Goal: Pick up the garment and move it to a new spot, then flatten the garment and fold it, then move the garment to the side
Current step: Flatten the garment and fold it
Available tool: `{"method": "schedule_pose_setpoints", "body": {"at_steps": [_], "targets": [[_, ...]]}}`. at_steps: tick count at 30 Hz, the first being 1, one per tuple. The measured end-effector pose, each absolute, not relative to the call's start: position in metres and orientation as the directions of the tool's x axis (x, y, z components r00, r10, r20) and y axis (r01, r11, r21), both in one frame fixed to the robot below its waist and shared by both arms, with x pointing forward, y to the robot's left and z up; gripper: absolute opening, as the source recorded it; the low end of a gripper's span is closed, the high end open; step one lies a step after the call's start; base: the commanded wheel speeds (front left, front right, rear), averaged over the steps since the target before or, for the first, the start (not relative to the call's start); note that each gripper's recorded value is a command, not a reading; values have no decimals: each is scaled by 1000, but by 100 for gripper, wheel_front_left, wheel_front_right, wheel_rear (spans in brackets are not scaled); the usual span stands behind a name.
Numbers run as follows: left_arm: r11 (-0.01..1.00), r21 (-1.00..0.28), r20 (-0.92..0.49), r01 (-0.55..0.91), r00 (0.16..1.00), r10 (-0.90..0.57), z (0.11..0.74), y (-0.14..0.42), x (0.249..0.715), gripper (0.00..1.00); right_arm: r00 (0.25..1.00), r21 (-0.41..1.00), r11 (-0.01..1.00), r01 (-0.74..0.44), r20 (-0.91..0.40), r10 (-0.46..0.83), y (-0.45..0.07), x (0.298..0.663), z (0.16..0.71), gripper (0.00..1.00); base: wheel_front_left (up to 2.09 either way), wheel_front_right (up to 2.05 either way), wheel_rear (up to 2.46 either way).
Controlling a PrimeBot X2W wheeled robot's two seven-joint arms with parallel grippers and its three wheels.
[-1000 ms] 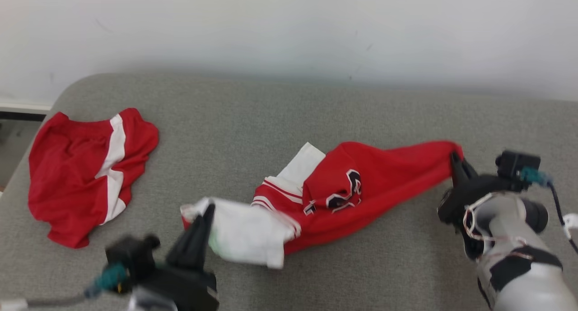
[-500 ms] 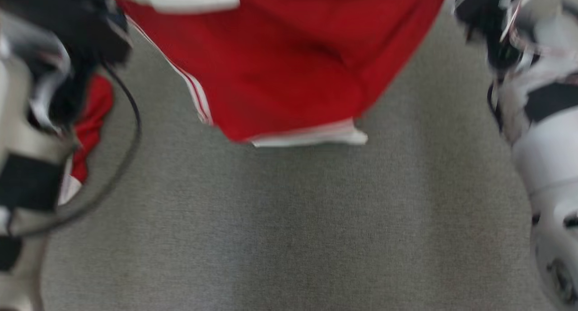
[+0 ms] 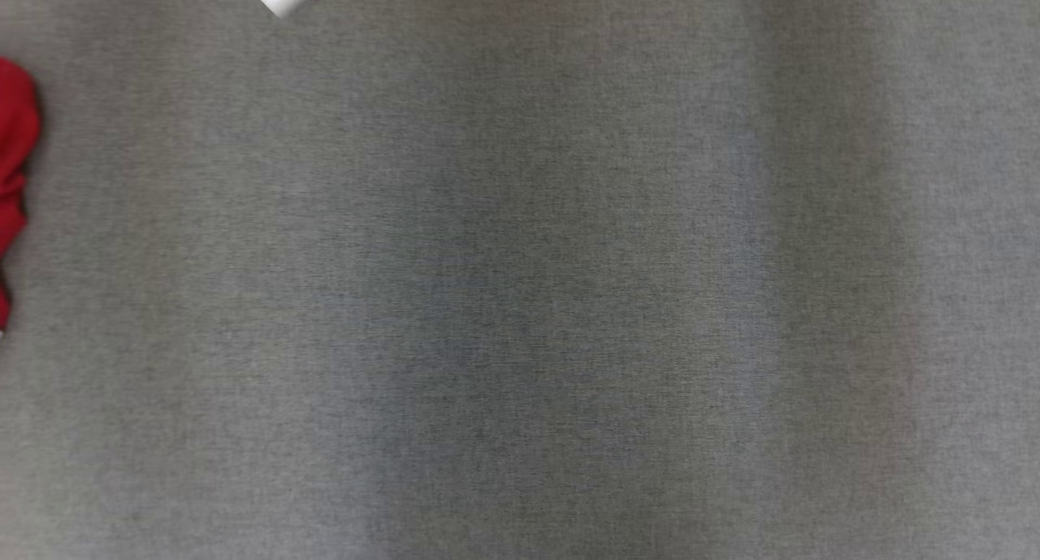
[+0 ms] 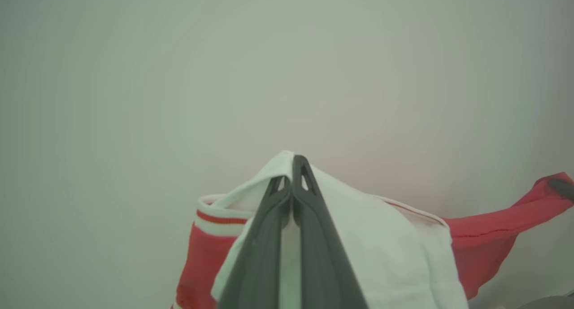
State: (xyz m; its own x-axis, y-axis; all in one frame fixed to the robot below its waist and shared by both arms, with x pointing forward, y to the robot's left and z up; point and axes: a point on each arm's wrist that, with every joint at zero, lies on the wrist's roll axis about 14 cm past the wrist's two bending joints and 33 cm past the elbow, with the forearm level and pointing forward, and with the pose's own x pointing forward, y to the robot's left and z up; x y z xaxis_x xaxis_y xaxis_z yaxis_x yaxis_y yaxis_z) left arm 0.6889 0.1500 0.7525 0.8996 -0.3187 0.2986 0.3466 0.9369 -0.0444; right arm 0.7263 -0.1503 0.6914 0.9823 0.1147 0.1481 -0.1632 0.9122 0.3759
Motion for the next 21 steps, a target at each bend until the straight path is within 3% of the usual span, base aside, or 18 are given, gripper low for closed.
{"method": "schedule_pose_setpoints", "body": {"at_steps": [10,21], "targets": [[915,-30,395,402,846,-359,794,121,692,0,974,377,917,-131,222,48,-170,725,717,0,0,0,0],[905,-104,350,412,867,-355,724,126,684,0,992,427,903,-49,126,-5,-186,709,660,0,0,0,0]]}}
